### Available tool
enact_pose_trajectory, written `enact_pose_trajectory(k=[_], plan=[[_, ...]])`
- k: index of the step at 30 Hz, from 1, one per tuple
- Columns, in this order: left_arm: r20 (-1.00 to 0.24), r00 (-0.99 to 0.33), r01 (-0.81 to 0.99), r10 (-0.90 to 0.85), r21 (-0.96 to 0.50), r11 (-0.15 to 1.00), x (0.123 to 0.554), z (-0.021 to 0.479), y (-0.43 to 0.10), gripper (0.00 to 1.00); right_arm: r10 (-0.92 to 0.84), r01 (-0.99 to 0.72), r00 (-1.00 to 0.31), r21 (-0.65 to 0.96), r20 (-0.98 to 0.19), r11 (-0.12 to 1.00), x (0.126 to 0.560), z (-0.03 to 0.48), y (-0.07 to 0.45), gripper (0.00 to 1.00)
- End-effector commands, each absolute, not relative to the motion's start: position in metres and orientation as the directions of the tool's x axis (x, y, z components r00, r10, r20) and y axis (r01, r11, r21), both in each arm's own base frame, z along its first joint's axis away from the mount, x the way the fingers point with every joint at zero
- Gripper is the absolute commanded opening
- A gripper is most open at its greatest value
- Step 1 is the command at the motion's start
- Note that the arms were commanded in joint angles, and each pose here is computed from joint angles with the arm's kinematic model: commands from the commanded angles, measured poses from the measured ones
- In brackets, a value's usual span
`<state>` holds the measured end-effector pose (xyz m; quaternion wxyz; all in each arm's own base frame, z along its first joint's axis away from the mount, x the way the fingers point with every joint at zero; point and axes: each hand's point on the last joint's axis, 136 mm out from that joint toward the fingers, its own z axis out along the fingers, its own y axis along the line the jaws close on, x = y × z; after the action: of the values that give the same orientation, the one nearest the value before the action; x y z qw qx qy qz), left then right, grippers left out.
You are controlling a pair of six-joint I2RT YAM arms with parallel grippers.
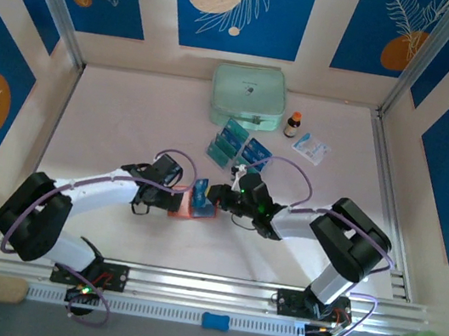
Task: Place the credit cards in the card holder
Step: Insert the credit card into the card slot.
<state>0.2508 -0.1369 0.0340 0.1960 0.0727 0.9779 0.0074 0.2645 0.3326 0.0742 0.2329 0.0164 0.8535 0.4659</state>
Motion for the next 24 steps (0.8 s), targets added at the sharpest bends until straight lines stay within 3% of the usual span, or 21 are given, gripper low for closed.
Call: enact_pose_trajectory(k=[1,24], plan=[[-0.351,-0.924,0.13,0.15,0.08,0.988,0.243,0.025,-0.13,1.0,0.262,-0.194,-0.882,0.808,-0.393,0.556,0.269,0.075,0.338,0.0],[-0.342,-0.928,0.127,0.149,0.085,0.988,0.243,0.024,-0.13,1.0,0.255,-0.168,-0.899,0.817,-0.357,0.552,0.268,0.055,0.347,0.0]])
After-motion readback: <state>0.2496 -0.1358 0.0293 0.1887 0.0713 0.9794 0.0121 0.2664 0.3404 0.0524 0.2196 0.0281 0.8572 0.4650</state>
